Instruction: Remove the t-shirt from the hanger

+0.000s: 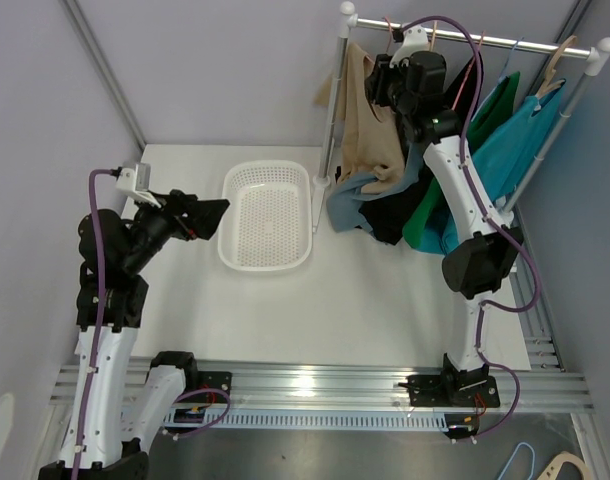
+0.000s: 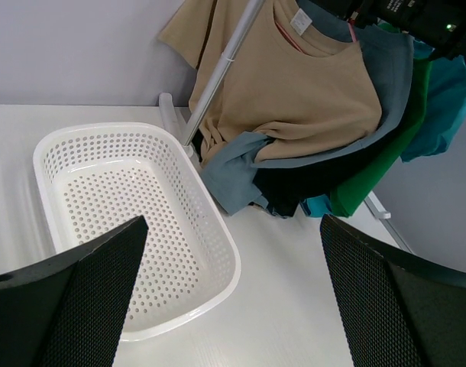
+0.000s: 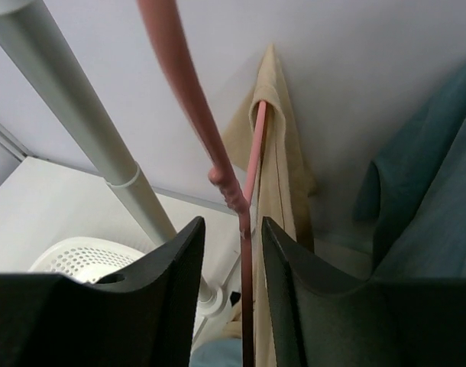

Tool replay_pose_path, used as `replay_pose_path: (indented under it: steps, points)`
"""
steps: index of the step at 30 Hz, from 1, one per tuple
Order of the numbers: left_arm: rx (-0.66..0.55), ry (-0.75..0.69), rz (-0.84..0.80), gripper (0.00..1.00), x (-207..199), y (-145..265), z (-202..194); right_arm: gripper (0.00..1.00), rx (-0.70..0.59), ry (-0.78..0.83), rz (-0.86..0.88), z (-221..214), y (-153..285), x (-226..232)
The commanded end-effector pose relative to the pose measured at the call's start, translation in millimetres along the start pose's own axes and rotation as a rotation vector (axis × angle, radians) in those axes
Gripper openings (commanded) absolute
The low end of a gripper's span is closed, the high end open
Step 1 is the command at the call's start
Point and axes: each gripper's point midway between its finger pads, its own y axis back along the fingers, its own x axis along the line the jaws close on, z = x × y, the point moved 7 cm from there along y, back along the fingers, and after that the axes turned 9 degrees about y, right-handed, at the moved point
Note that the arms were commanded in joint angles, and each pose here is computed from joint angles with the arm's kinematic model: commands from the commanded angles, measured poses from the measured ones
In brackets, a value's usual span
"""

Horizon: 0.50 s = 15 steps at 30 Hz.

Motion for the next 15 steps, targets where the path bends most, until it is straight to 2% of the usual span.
replay_pose_path:
  steps: [1,15]
  points:
    - [-0.029,-0.047,-0.065,0.99,-6,2,4,0.41,-0.125,0.023,-0.031,39,21,-3]
    - [-0.032,-0.051,-0.082,0.99,-8,4,3,0.44,-0.232,0.098,-0.093,61,39,-2]
